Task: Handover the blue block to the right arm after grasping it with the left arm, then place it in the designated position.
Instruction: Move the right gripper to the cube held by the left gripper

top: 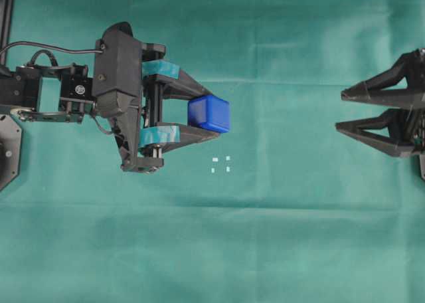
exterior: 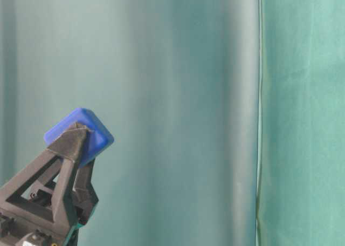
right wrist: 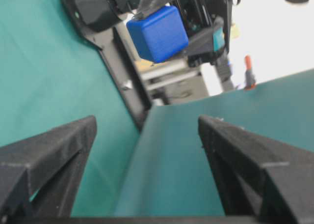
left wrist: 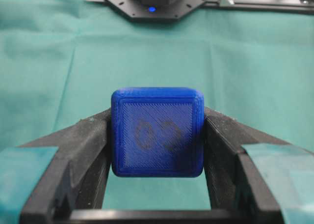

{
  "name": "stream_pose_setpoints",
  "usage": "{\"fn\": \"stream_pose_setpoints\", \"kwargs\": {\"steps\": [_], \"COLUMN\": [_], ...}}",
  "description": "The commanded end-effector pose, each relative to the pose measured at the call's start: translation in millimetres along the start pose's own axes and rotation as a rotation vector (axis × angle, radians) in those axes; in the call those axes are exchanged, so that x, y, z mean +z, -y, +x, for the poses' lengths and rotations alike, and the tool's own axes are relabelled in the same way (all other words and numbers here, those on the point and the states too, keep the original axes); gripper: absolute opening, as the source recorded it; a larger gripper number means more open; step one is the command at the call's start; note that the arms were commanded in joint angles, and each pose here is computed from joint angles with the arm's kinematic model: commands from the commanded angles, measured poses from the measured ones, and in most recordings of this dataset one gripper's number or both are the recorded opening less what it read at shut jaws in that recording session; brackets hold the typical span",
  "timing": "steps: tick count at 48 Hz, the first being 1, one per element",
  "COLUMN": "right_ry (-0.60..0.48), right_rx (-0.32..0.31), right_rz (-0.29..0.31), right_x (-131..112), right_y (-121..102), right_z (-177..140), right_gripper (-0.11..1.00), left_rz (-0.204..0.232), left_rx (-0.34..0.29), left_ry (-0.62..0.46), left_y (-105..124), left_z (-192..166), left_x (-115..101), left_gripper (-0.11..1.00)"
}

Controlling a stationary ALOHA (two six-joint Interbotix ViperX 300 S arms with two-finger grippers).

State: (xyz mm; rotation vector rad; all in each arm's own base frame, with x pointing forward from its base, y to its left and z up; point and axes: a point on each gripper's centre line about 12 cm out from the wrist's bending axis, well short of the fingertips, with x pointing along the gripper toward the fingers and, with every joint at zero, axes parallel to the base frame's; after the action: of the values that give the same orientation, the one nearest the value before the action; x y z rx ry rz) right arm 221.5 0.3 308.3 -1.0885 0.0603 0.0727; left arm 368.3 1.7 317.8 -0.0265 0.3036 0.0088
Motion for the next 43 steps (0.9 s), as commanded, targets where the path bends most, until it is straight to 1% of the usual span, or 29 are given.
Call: {"fn": "stream_pose_setpoints", "kwargs": {"steps": [1, 6, 11, 18, 43], "right_ry": [0.020, 0.023, 0.026, 0.028, 0.031], "right_rx": [-0.020, -0.019, -0.023, -0.026, -0.027], "right_rz": [-0.075, -0.159, -0.193, -0.206, -0.206], "right_x": [6.2, 7.0, 8.2, 9.3, 9.8], "right_y": [9.7, 10.1, 12.1, 14.0, 14.3], "right_z": [1.4, 0.8, 0.8, 1.2, 1.5], "right_gripper": [0.91, 0.91, 0.91, 0.91, 0.91], "left_rz": [-0.004, -0.004, -0.005, -0.007, -0.007], "left_rx": [0.002, 0.002, 0.002, 0.002, 0.002], "left_ry": [0.041, 0.040, 0.040, 0.041, 0.041], "left_y": [-0.8, -0.8, -0.8, -0.8, -0.8], "left_z": [-6.2, -5.7, -5.7, -6.2, -6.2], "left_x": [12.0, 11.6, 11.6, 12.0, 12.0], "left_gripper": [0.47, 0.47, 0.47, 0.47, 0.47]}}
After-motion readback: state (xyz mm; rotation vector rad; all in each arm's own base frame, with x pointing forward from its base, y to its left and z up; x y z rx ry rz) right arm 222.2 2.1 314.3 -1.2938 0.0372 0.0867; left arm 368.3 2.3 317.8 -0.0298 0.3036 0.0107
